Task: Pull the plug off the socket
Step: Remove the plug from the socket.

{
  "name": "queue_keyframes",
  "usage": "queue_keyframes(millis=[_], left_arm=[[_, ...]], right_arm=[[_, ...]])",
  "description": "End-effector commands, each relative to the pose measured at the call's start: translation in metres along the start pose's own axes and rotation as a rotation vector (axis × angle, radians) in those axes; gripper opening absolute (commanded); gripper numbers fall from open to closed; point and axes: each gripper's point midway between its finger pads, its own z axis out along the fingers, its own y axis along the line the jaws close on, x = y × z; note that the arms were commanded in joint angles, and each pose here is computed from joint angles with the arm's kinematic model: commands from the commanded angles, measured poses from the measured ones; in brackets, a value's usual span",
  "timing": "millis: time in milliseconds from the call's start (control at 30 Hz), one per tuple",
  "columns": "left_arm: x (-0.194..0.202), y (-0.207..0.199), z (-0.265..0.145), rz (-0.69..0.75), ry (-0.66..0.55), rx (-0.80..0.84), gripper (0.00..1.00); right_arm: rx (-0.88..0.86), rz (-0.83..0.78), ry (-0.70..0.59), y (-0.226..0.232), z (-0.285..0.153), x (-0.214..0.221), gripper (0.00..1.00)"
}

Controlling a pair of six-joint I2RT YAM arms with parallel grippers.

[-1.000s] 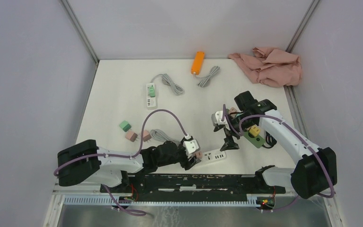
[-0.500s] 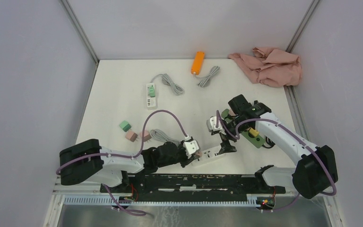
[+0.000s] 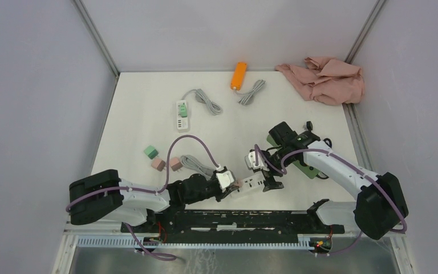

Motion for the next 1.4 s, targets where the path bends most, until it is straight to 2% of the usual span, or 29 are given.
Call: queue_keyframes(millis=[0, 500, 667, 767, 900, 1067, 1200, 1367], left_arm=[[-0.034, 0.012, 0.002, 0.056, -0.148, -0.049, 0.03], [-0.045, 0.011, 0.004, 0.089, -0.192, -0.043, 0.03], [-0.051, 0.013, -0.002, 0.071, -0.234, -0.054, 0.03], [-0.053, 0.012, -0.006, 0.057, -0.254, -0.052, 0.03], [-0.055, 0.014, -0.012, 0.033, -0.281, -0.063, 0.03], [-0.056, 0.016, -0.019, 0.015, -0.298, -0.071, 0.03], [-0.058, 0.018, -0.028, 0.014, -0.294, -0.076, 0.03], [-0.07, 0.022, -0.034, 0.027, -0.27, -0.09, 0.03]], right_arm=[[0.043, -0.038, 0.027, -0.013, 0.005, 0.002, 1.0], [0.038, -0.02, 0.189, -0.023, 0.038, 0.032, 1.0], [0.04, -0.023, 0.217, -0.024, 0.044, 0.037, 0.9], [0.035, -0.04, 0.231, -0.024, 0.047, 0.037, 0.83], [0.009, -0.062, 0.238, -0.019, 0.05, 0.033, 0.68], [-0.002, -0.064, 0.262, -0.018, 0.05, 0.033, 0.36], [-0.001, -0.032, 0.322, -0.021, 0.048, 0.043, 0.16], [0.009, 0.002, 0.356, -0.026, 0.046, 0.045, 0.05]])
